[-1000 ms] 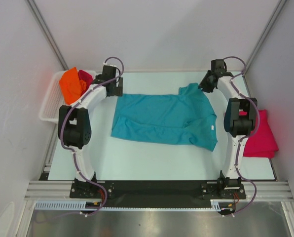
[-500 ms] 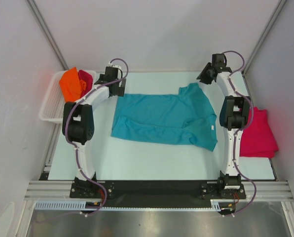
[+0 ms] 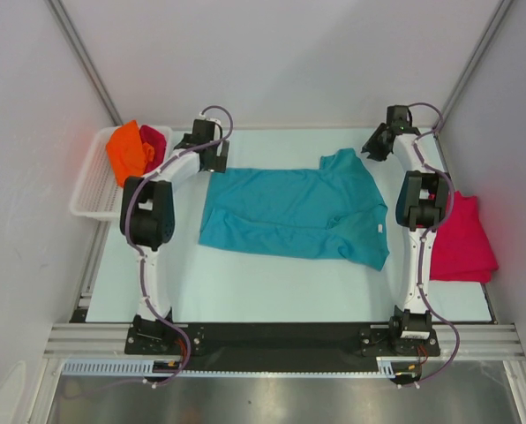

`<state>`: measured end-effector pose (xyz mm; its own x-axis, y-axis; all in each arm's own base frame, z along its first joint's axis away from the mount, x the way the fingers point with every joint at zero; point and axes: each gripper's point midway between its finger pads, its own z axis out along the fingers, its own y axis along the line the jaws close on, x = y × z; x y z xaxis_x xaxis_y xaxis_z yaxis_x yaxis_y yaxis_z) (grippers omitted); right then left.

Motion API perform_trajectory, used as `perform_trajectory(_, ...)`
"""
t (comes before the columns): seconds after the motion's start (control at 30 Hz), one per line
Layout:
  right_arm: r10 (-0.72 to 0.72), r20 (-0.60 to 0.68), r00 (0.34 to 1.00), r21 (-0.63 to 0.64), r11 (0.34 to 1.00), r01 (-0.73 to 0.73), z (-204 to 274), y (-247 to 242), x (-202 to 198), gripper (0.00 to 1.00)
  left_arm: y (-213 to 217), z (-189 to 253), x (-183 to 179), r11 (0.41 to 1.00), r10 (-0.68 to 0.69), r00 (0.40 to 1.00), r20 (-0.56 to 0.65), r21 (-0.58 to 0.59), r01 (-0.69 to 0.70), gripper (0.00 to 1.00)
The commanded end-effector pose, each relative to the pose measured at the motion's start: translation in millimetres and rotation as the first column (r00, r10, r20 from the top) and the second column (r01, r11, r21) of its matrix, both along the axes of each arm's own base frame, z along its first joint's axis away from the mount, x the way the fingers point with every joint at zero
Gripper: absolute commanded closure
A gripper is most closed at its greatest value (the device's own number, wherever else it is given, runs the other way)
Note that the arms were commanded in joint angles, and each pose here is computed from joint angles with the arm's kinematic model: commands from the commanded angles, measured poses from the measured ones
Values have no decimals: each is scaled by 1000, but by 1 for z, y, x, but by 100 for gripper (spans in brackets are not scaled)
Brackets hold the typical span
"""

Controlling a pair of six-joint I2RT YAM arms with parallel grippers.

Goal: Fold and stack the t-shirts

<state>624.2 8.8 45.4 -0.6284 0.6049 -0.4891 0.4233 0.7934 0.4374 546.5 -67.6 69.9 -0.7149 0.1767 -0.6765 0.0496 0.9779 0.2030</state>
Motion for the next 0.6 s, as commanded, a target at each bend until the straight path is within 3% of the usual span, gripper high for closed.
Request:
perform_trajectory(0.0, 17, 2, 1000, -4, 1000, -17, -5, -1, 4, 63, -1, 13, 16, 999, 11, 999, 37, -38, -10, 1)
perform_trajectory(0.57, 54, 49, 997, 25, 998, -55, 9, 26, 16, 63, -5, 5, 25, 999, 17, 1000, 8, -48, -16, 0)
